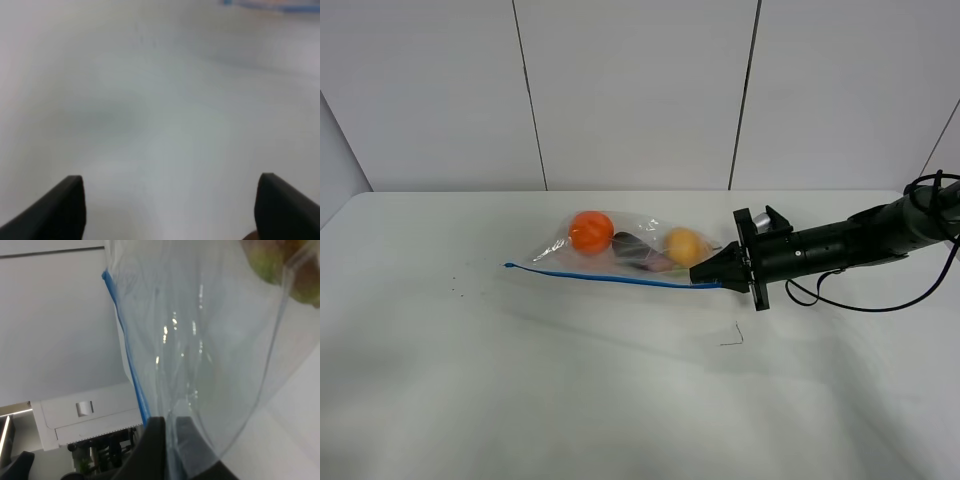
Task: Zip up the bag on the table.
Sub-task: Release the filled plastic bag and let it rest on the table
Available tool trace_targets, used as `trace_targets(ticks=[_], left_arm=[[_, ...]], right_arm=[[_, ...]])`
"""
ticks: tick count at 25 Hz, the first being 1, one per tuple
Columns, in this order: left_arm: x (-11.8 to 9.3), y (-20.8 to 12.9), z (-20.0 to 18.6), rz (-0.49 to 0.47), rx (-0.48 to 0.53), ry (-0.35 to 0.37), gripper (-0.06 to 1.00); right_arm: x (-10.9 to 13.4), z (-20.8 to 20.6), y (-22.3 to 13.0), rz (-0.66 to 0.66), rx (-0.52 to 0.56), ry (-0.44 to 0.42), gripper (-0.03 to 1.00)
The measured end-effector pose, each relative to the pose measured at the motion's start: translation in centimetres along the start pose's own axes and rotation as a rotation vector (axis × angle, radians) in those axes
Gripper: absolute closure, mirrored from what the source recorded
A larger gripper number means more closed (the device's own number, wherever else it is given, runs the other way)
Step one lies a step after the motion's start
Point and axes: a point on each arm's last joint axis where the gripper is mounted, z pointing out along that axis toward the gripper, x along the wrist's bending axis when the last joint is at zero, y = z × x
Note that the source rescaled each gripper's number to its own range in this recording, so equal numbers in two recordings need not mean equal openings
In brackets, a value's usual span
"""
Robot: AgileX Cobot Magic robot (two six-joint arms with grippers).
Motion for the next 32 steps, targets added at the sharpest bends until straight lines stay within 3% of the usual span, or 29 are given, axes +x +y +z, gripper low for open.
trace_targets(ticks=[17,19,21,23,24,28,32], left_arm=[[-0.1,0.0,-0.1,-0.007,-0.005,-0.013,-0.06],[-0.1,0.0,-0.1,-0.007,-0.005,-0.013,-0.06],[-0.1,0.0,-0.1,-0.007,-0.005,-0.013,-0.06],[-0.1,0.0,-0.1,-0.007,-0.005,-0.013,-0.06],[-0.1,0.0,-0.1,-0.007,-0.005,-0.013,-0.06],[-0.1,0.0,-0.1,-0.007,-0.005,-0.013,-0.06],[-0.1,0.0,-0.1,-0.007,-0.005,-0.013,-0.06]], right_arm=[[0.0,0.0,0.0,0.000,0.000,0.000,0.95],[0.0,0.0,0.0,0.004,-0.001,-0.001,0.84],[0.0,0.0,0.0,0.019,-0.002,-0.002,0.57],[0.0,0.0,0.0,0.043,-0.001,-0.005,0.22],[0.1,-0.2,0.0,0.049,-0.001,-0.009,0.12],[1.3,-1.7,0.8,0.011,0.014,-0.062,-0.01],[4.2,-4.0,2.8,-0.085,0.049,-0.260,-0.03]])
